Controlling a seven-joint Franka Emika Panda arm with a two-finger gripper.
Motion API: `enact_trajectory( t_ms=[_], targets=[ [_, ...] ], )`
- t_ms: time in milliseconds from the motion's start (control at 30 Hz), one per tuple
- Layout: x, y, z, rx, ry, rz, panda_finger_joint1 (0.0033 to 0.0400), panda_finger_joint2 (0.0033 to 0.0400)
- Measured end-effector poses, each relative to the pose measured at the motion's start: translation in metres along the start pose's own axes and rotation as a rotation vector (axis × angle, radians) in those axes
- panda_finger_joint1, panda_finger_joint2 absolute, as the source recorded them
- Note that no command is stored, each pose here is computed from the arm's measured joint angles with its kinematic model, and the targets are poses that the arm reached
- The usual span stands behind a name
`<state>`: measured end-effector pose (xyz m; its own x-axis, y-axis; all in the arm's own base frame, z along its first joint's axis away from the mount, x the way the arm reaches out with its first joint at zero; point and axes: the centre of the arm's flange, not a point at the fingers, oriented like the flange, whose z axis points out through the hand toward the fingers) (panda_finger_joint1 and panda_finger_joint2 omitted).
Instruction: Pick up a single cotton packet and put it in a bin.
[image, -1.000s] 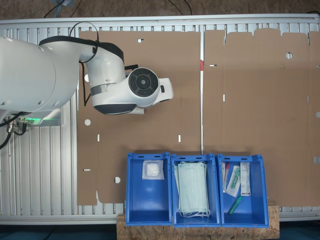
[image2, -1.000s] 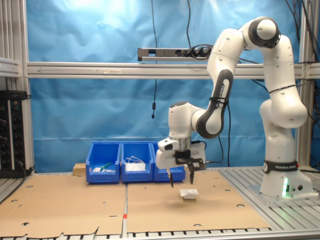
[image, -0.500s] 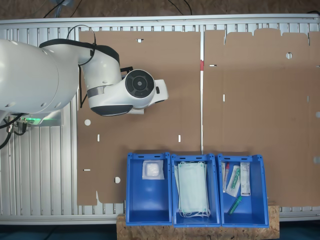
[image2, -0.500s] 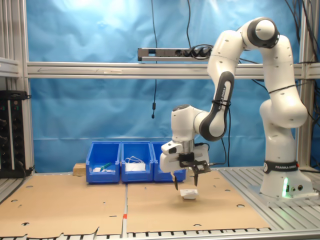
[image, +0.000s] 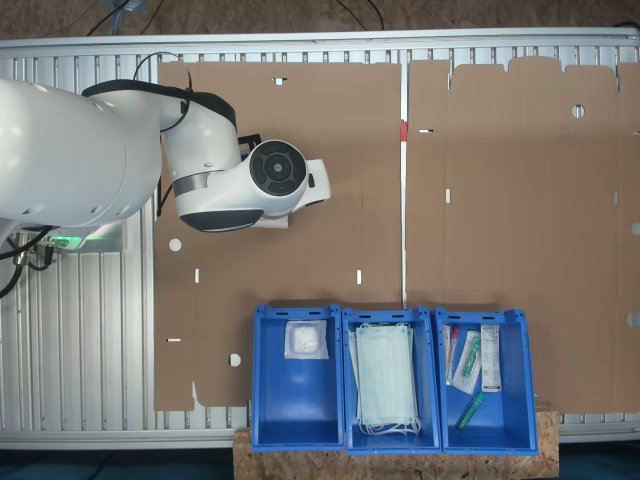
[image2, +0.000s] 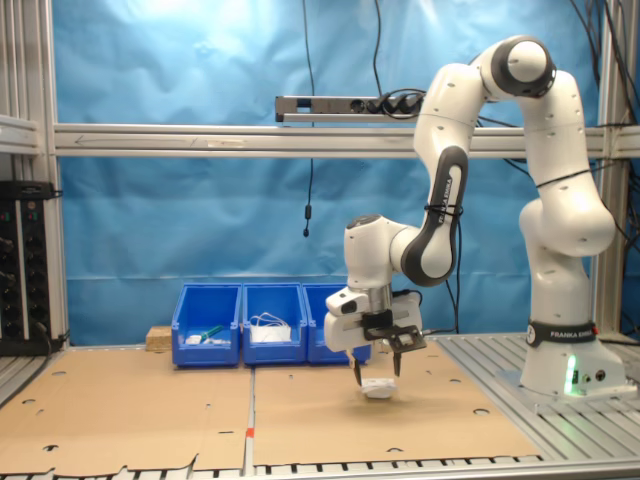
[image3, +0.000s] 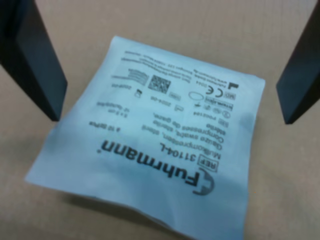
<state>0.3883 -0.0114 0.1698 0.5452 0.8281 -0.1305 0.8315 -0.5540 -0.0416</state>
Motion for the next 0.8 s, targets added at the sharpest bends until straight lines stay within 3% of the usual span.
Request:
enact_trajectory(
  t_ms=[533, 800],
  targets=[
    [0.001, -0.007, 0.027, 0.044, -0.024, -0.012, 0.04, 0.04],
    [0.006, -0.001, 0.027, 0.034, -0.016, -0.014, 0.04, 0.04]
  ],
)
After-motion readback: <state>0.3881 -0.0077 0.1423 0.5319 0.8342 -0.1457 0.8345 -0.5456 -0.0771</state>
